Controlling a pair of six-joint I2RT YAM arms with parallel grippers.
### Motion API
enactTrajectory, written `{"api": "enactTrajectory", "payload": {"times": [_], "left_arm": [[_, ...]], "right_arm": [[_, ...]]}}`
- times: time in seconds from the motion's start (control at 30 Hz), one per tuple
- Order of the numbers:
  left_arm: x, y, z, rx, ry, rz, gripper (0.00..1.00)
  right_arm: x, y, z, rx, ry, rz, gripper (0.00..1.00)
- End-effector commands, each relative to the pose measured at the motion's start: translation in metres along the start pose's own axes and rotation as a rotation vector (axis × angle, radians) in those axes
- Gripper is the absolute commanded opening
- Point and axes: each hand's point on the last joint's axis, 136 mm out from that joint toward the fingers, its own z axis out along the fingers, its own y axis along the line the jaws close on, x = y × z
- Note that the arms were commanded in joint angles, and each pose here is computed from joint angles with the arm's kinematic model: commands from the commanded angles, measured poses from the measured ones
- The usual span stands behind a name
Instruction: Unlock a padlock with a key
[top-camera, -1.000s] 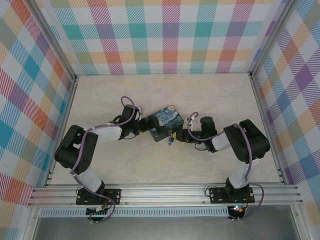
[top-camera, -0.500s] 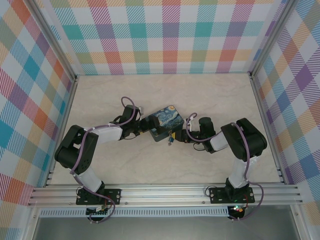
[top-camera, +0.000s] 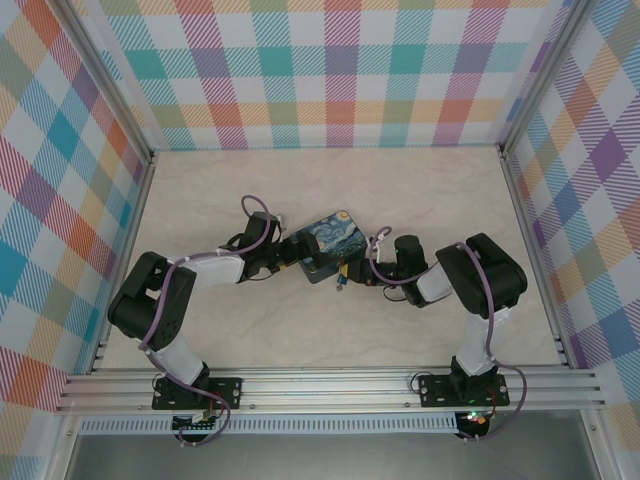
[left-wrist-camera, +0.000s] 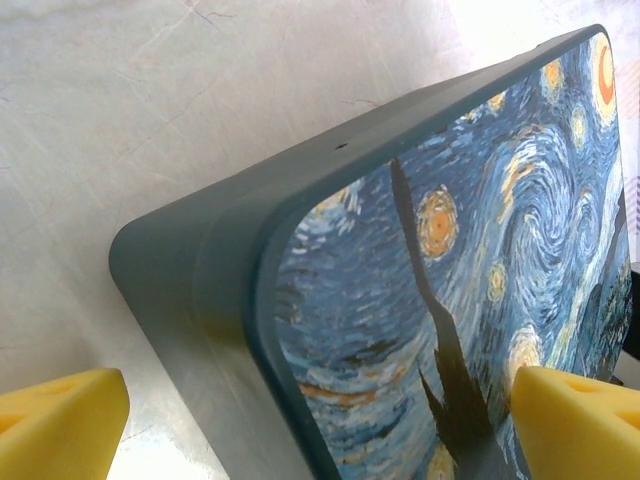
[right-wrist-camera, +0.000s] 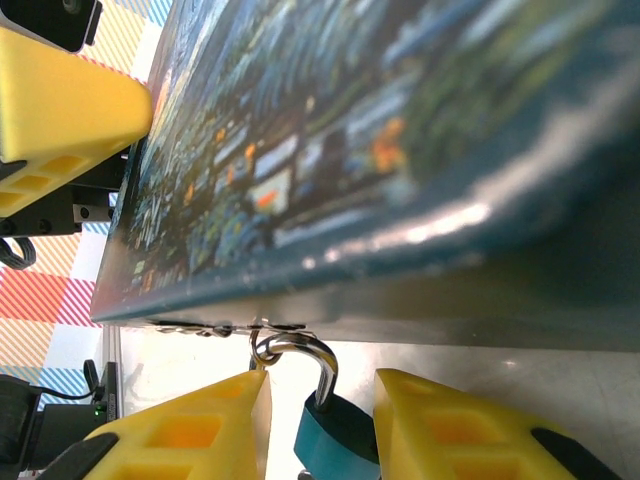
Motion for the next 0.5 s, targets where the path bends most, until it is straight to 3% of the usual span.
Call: {"api": "enactTrajectory", "payload": {"times": [0.0, 0.47], "left_arm": [[0.0231, 0.0202, -0.0024, -0.079, 0.058, -0.017, 0.97], [0.0226, 0.0210, -0.0083, -0.084, 0.043, -0.019, 0.97]], "right_arm": [[0.0312, -0.0159, 0.0077, 0.042, 0.089, 0.096, 0.32], [0.0268, -0.0164, 0.0081, 0.054, 0.067, 0.100, 0.15]]}}
